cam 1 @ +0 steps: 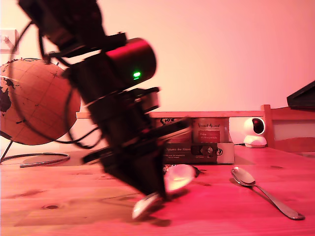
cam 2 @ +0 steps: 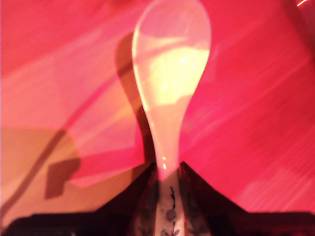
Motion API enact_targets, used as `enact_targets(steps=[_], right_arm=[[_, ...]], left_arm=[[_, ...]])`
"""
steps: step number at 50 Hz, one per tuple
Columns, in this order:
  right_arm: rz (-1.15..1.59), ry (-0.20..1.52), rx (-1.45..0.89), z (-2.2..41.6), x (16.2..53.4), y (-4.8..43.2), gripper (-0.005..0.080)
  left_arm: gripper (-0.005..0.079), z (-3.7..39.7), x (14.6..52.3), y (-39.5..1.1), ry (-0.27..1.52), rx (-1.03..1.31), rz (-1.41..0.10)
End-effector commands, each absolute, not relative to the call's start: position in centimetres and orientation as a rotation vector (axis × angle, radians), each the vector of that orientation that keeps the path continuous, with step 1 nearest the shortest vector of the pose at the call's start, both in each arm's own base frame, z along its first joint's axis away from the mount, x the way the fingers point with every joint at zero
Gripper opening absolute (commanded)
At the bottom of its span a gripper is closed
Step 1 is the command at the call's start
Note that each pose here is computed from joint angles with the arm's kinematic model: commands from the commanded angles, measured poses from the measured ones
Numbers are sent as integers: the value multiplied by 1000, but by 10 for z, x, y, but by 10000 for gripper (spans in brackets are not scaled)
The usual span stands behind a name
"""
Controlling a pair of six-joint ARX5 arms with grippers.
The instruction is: Slide the ceramic spoon to the right
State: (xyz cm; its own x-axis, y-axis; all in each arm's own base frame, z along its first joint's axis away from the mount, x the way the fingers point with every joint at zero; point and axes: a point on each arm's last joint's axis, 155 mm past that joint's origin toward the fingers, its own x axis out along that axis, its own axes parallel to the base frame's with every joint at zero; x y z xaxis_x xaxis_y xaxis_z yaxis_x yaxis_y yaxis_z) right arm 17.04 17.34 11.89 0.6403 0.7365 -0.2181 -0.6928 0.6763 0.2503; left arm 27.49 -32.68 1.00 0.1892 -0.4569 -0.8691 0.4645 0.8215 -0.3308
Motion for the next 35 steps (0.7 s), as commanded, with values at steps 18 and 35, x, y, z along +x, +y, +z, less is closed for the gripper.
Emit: enact_targets(steps=[18, 35], right_arm=[[829, 304, 145, 123, 169, 174, -12], [819, 346, 143, 114, 167, 172, -12]], left_arm=[[92, 13, 276, -353, 1187, -58, -679], [92, 14, 275, -361, 1183, -81, -706]])
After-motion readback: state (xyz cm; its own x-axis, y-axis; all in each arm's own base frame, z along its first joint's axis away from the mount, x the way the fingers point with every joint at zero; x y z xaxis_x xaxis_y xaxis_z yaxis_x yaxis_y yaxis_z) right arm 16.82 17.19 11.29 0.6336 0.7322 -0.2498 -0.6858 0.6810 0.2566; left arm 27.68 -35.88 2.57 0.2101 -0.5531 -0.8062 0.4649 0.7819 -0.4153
